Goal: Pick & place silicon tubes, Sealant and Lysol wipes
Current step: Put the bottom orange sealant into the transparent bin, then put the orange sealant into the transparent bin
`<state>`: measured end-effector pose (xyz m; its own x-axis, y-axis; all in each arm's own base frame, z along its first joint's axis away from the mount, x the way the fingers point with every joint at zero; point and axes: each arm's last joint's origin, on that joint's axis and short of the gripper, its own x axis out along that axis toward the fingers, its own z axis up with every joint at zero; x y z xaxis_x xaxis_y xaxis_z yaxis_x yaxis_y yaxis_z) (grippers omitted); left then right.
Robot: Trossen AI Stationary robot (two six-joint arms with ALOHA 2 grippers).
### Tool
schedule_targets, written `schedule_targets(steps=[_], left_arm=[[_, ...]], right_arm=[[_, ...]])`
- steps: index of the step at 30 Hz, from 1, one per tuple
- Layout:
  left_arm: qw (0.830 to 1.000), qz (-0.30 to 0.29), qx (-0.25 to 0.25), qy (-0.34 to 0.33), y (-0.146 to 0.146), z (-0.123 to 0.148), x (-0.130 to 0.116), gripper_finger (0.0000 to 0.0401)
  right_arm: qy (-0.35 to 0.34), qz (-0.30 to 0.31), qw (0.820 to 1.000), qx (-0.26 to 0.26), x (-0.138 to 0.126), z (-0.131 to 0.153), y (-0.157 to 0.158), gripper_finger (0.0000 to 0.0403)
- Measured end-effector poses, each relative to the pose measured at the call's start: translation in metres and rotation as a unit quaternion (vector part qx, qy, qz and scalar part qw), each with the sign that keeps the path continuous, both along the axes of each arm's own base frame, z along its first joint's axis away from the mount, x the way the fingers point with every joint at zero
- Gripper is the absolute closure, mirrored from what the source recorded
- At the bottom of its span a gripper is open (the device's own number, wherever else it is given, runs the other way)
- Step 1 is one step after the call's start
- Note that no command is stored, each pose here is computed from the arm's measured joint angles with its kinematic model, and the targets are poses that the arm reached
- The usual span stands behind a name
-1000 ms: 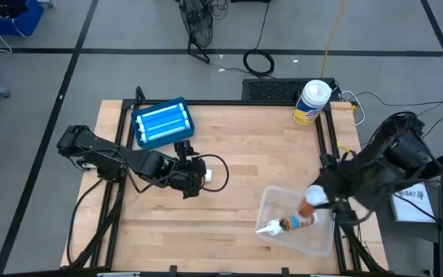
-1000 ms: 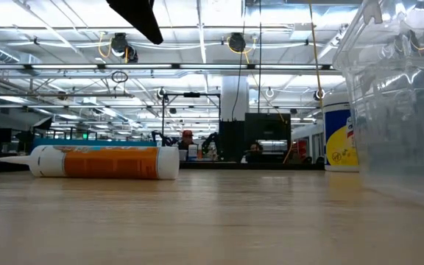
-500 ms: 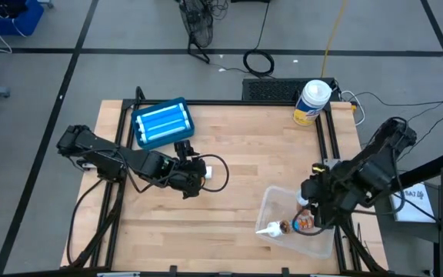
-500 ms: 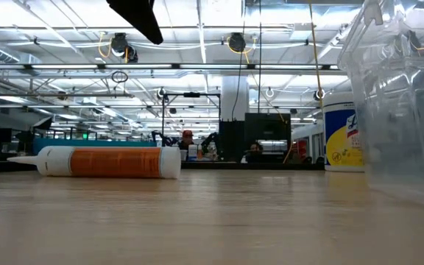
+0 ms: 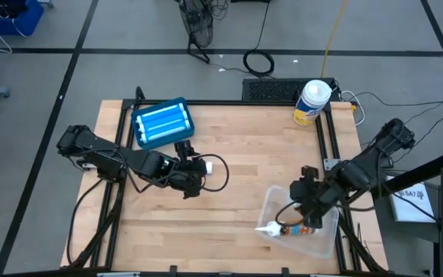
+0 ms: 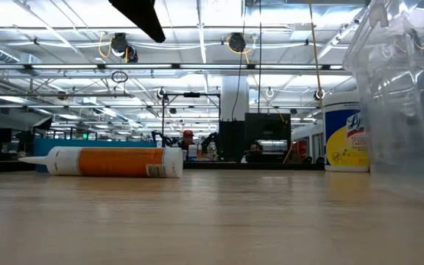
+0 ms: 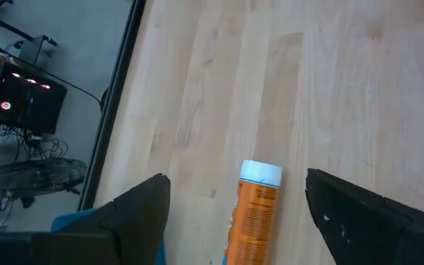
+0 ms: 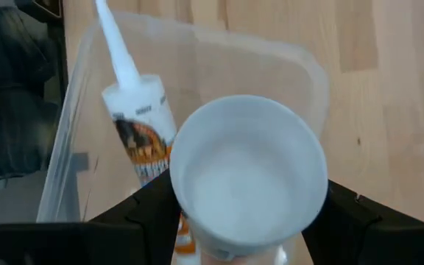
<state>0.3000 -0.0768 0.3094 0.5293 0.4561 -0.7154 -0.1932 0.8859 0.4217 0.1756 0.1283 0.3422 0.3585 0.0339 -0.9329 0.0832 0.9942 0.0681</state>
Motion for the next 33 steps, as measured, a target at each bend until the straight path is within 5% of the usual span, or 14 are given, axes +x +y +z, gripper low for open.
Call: schedule_targets(steps=[12,22,28,33], left_arm=[[1.000,-0.004,0.003,-0.002,0.001,0.001,0.001,0.0076],[1.000,-0.004,0.003,-0.002,0.001,0.001,0.001,0.0093],[1.000,-0.004,0.003,-0.003,0.001,0.001,0.001,0.0086],[1.000,-0.003,0.003,-0.003,0.001,0.001,0.001,0.0076]], right_arm=[[-0.066,0.088,0.994,0.024,0.027,-0.042,0.006,0.0188],[-0.078,0.099,0.991,0.047,0.031,-0.070,0.010,0.0185],[-0.100,0.099,0.988,0.063,0.035,-0.070,0.013,0.0075],[-0.134,0.115,0.979,0.098,0.038,-0.062,0.016,0.0047]])
